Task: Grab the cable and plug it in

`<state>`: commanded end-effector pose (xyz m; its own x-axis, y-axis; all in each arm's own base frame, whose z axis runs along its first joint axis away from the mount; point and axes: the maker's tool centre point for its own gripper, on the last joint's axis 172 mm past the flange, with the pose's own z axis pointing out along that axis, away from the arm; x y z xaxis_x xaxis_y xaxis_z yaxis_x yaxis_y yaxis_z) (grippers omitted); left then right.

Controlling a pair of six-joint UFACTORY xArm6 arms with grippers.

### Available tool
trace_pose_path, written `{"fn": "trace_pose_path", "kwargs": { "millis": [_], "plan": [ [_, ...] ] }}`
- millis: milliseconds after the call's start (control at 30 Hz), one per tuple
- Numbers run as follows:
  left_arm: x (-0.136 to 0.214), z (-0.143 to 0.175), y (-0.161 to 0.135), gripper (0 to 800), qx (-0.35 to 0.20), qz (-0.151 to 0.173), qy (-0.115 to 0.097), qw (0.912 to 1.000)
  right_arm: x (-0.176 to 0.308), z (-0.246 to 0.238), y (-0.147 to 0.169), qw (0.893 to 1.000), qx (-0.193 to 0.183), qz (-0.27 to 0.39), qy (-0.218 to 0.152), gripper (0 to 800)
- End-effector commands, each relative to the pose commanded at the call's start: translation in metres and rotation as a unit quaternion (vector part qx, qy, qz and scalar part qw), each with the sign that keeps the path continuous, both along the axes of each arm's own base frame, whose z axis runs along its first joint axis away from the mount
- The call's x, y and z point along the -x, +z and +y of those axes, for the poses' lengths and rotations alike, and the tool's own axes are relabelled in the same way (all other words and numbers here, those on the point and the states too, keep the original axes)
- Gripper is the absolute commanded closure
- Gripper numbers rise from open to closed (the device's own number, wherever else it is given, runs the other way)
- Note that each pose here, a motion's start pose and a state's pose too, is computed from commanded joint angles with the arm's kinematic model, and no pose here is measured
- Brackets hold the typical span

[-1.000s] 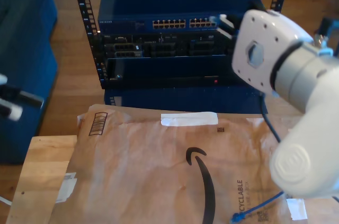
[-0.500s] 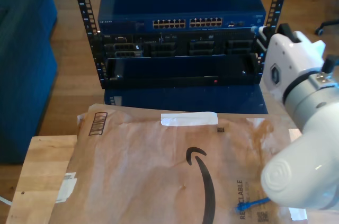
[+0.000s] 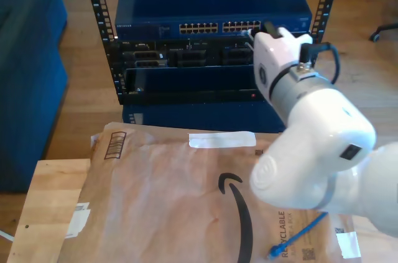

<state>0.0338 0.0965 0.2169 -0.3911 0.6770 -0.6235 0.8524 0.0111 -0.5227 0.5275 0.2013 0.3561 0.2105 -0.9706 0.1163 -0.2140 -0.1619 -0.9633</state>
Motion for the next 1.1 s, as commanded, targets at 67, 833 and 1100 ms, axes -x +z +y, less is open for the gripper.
{"fn": "trace_pose_path", "kwargs": {
  "millis": [67,833,1100],
  "plan": [
    [0.015,-0.001,-0.016,2,-0.001,0.002,0.003,1.0,-0.004,0.004,-0.007,1.0,0.007,0.007,-0.006,799],
    [0.068,0.011,-0.073,2,-0.032,-0.071,-0.026,0.9967,-0.012,0.02,-0.017,1.0,0.019,0.01,-0.012,799],
    [0.085,0.014,-0.097,2,-0.062,-0.124,0.007,0.9903,-0.015,0.026,-0.023,1.0,0.014,0.017,-0.015,800]
  ]
}}
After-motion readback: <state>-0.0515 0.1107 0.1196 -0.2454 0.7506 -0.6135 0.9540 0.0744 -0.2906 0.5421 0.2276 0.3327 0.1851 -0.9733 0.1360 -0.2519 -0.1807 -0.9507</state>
